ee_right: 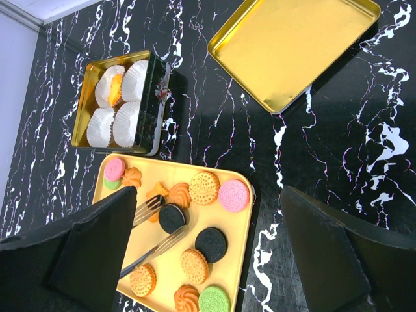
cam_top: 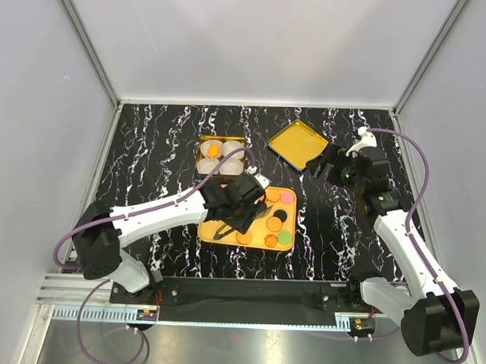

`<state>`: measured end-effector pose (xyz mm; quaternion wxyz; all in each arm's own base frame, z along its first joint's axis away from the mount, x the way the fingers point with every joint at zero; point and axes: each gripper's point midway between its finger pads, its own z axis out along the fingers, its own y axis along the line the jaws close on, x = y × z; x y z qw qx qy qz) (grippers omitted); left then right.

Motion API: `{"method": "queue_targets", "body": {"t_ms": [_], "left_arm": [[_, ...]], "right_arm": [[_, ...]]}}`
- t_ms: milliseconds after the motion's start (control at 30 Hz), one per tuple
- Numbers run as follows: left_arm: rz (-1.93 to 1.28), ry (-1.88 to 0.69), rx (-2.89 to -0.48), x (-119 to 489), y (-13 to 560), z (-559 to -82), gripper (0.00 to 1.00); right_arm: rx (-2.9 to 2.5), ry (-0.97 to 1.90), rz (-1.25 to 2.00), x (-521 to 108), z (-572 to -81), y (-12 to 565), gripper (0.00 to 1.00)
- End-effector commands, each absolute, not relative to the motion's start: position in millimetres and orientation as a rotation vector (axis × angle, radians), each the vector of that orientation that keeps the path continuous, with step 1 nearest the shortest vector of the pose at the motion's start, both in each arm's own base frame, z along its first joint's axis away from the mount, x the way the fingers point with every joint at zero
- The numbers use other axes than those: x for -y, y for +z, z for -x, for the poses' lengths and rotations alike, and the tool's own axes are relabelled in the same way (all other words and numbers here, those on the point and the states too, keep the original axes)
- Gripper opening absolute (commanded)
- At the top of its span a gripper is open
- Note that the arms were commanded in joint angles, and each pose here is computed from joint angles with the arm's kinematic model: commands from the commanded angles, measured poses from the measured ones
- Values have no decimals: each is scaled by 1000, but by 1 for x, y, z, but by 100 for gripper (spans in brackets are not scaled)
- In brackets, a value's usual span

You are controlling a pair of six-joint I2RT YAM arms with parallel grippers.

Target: Pack the cookies

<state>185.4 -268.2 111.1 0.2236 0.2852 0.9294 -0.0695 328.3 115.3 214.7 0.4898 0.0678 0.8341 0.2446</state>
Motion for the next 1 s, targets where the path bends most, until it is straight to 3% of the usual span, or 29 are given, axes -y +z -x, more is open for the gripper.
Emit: {"method": "queue_targets", "body": {"t_ms": [0, 967], "left_arm": [[-778, -183, -2546, 269, 113, -187, 54], [-757, -182, -2503, 267, 133, -191, 47]], "right_arm": [[-1999, 568, -156, -111, -331, 222, 100], [-2000, 568, -156, -111, -331, 221, 100]]}}
